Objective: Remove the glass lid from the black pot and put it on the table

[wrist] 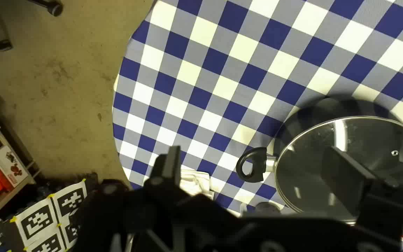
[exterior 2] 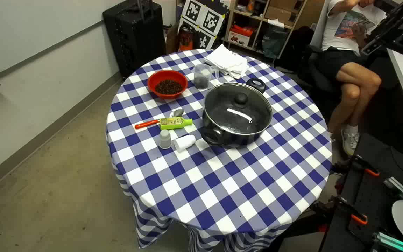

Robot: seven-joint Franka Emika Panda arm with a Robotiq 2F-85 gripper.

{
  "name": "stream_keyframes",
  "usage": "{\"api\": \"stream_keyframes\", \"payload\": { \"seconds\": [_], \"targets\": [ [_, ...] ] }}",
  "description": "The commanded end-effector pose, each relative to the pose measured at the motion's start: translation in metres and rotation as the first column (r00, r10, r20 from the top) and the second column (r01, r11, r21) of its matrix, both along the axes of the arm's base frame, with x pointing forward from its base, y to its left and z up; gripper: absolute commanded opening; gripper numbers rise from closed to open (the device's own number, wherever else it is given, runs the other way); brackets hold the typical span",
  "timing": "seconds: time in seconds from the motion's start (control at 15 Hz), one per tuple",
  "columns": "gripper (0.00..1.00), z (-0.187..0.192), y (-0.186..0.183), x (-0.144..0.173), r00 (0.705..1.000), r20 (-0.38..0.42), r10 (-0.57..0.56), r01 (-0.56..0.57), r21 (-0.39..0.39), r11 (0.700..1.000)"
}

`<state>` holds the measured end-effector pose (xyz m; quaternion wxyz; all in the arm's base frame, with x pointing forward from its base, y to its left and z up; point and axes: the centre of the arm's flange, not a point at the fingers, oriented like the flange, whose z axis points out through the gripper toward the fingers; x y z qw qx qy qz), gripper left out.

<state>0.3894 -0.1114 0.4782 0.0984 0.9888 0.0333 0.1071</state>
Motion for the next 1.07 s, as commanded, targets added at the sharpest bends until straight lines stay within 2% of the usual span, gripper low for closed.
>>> {"api": "stream_keyframes", "payload": {
  "seconds": [0.0, 0.27, 0.6, 0.73, 0.87, 1.0],
  "targets": [
    [1.00, 0.000, 0.000, 0.000, 1.000, 0.000, 0.000, 0.000, 0.000, 1.000],
    [1.00, -0.005, 0.004, 0.048, 0.998, -0.007, 0.058, -0.058, -0.025, 0.998],
    [1.00, -0.013, 0.035, 0.146, 0.971, 0.004, 0.237, -0.237, 0.002, 0.971],
    [1.00, -0.021, 0.048, 0.184, 0.961, -0.008, 0.278, -0.277, 0.062, 0.959],
    [1.00, -0.034, 0.062, 0.216, 0.945, -0.024, 0.326, -0.318, 0.164, 0.934],
    [1.00, -0.047, 0.073, 0.242, 0.931, -0.027, 0.364, -0.348, 0.232, 0.908]
  ]
}}
